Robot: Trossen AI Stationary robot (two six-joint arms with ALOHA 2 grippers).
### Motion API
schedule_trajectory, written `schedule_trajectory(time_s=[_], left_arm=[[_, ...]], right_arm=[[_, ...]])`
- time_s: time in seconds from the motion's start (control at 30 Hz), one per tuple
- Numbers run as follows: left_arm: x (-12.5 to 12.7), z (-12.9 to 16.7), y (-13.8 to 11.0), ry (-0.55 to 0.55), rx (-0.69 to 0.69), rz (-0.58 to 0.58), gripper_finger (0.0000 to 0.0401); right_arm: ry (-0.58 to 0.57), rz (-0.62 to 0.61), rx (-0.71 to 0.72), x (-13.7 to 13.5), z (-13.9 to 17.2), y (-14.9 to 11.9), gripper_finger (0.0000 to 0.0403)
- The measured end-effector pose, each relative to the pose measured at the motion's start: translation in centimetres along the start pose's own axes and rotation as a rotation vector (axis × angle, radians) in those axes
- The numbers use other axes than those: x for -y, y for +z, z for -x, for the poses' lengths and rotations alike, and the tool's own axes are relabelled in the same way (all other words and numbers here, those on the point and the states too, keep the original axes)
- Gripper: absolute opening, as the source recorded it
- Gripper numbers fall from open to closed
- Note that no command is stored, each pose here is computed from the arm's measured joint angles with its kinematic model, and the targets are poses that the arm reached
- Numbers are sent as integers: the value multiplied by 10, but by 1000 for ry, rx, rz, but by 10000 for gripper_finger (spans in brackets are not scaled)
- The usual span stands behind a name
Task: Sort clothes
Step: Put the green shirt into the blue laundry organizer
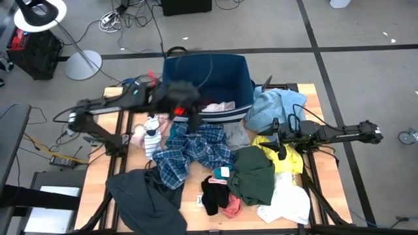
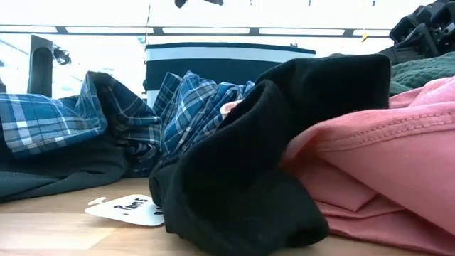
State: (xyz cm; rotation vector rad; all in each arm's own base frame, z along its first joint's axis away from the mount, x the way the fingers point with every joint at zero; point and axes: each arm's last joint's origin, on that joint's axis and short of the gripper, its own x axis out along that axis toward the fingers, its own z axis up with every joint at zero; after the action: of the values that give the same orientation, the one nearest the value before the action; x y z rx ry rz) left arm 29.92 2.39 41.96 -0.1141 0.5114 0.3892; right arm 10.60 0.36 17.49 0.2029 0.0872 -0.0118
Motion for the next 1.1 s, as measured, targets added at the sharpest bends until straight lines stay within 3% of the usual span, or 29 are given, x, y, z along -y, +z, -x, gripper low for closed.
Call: schedule_trajectory(time_s=[0.3, 0.53, 0.67, 0.8, 0.93, 1.1], left_arm=[[43, 48, -66, -138, 111, 12, 106], [59, 62, -109, -108, 113, 8, 106], [65, 57, -131, -101, 118, -14, 106], [64, 42, -161, -119, 94, -43, 106], [54, 22, -191, -201, 108, -12, 106], [33, 4, -219, -273, 167, 45, 106]], right_arm=[[2, 0, 10, 0, 0, 1, 231], [14, -28, 68, -1, 0, 7, 231], [30, -104, 136, -3, 1, 13, 231], [23, -136, 106, -2, 0, 10, 231], [8, -156, 19, -5, -1, 18, 230], [-48, -171, -170, -12, -5, 49, 229]])
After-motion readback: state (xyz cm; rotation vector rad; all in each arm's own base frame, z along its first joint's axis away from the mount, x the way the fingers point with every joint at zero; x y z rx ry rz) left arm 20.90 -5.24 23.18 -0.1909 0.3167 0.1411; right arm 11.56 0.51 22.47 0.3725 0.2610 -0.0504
